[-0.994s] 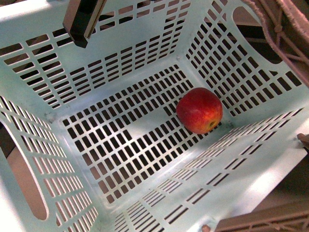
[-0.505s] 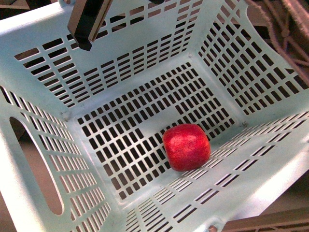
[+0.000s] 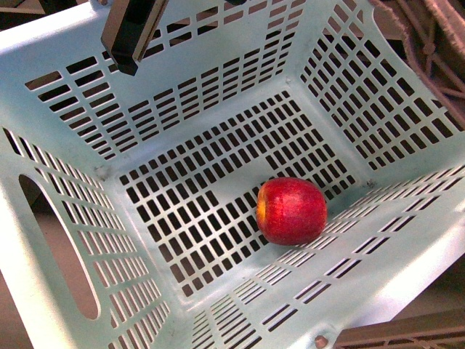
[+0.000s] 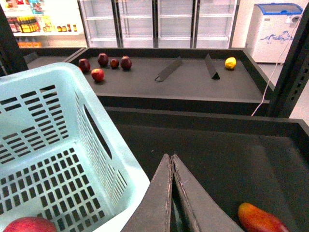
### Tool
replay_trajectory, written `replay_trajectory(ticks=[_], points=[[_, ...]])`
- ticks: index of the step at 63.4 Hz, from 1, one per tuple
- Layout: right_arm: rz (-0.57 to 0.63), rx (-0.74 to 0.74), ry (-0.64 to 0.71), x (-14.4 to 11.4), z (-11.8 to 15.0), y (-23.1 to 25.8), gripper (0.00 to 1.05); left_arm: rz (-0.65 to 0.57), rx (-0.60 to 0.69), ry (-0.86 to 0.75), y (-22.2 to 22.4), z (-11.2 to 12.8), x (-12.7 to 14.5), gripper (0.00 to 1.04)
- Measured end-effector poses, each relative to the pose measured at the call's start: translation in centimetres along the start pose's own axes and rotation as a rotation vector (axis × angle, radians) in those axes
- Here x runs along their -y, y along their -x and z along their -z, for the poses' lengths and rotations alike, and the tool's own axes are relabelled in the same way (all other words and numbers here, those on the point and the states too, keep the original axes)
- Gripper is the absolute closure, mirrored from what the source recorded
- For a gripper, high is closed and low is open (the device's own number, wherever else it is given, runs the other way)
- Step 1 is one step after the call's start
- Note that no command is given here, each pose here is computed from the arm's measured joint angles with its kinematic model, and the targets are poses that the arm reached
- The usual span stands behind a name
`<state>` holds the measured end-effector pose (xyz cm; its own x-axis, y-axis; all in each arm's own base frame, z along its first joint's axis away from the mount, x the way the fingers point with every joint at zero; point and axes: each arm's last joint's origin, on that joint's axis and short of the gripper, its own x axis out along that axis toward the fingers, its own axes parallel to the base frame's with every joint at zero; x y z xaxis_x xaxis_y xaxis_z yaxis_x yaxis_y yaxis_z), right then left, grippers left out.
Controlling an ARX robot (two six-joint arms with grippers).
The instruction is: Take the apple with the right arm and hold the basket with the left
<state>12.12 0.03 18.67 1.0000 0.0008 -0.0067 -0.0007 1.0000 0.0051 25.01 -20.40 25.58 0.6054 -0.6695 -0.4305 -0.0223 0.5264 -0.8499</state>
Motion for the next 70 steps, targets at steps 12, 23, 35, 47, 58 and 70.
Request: replay_trajectory(ticks=[12, 23, 35, 47, 58, 70], points=[[0.000, 0.003, 0.000, 0.0, 0.6, 0.5, 1.03, 0.000, 0.001, 0.000, 0.0, 0.0, 0.0, 0.98], [0.000, 0.003, 0.000, 0.0, 1.0, 0.8, 1.03, 0.000, -0.001, 0.000, 0.0, 0.0, 0.0, 0.98], [-0.001, 0.031, 0.000, 0.0, 1.2, 1.2, 1.03, 0.000, 0.000, 0.000, 0.0, 0.0, 0.0, 0.98], [-0.002, -0.002, 0.000, 0.0, 1.7, 2.1, 1.03, 0.000, -0.001, 0.000, 0.0, 0.0, 0.0, 0.98], [0.000, 0.025, 0.001, 0.0, 1.5, 2.4, 1.03, 0.000, -0.001, 0.000, 0.0, 0.0, 0.0, 0.98], [-0.001, 0.026, 0.001, 0.0, 1.5, 2.5, 1.03, -0.001, 0.001, 0.000, 0.0, 0.0, 0.0, 0.98]])
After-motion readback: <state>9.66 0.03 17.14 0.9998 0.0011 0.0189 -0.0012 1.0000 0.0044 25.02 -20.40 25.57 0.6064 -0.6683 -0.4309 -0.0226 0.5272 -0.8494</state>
